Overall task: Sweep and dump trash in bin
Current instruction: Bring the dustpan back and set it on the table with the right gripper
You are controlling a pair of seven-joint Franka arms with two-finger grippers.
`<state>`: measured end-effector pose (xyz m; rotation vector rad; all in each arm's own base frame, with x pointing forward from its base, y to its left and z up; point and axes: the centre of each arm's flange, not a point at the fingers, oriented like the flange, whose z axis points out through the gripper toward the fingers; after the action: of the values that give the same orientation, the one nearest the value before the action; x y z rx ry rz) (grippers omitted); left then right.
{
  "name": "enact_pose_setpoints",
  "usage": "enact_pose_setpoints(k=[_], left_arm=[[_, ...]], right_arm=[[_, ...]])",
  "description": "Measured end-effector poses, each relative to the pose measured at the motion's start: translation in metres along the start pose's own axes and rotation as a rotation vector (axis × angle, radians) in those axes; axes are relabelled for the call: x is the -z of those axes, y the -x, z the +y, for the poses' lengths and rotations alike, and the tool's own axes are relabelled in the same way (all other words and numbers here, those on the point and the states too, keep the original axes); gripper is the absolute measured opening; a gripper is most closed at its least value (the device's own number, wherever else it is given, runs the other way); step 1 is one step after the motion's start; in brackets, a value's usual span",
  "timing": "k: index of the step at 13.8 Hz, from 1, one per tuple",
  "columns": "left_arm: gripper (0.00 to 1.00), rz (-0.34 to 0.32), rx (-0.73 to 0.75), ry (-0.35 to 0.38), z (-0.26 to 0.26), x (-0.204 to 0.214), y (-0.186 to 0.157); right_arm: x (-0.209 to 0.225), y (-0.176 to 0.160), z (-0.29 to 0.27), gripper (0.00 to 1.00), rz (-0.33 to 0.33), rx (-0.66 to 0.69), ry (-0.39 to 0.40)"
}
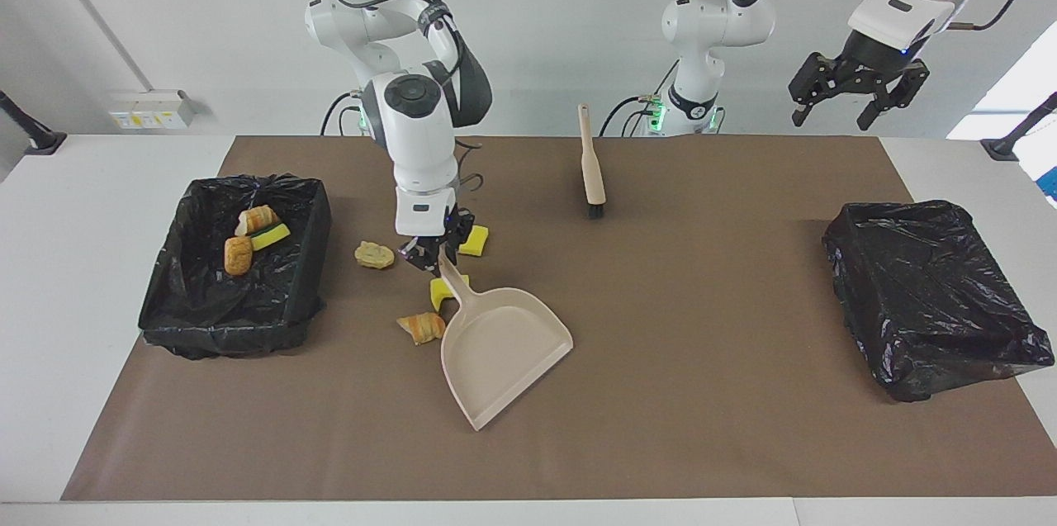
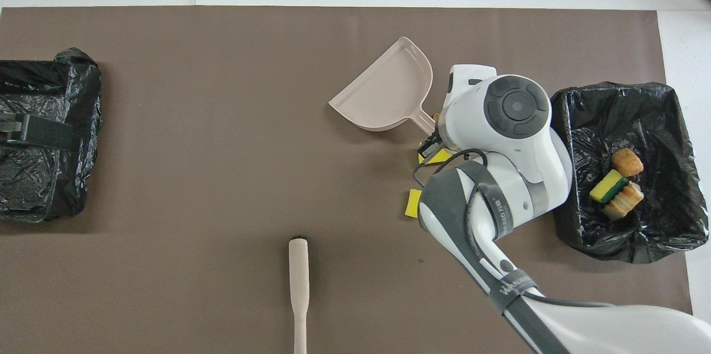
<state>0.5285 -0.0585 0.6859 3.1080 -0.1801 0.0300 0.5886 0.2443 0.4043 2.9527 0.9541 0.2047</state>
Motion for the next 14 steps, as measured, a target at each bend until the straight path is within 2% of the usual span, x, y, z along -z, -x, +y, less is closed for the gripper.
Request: enact_pose_setpoints(k=[7, 14], left_arm=[[1.0, -0.001, 0.003, 0.0, -0.001, 0.0, 0.0], [1.0, -0.001, 0.003, 0.0, -0.002, 0.0, 0.0]], right_arm=[[-0.035, -0.061, -0.137, 0.33, 0.049, -0.469, -0.058], [-0.045, -0.092, -0.202, 0.33, 0.068, -0.696, -0.096]])
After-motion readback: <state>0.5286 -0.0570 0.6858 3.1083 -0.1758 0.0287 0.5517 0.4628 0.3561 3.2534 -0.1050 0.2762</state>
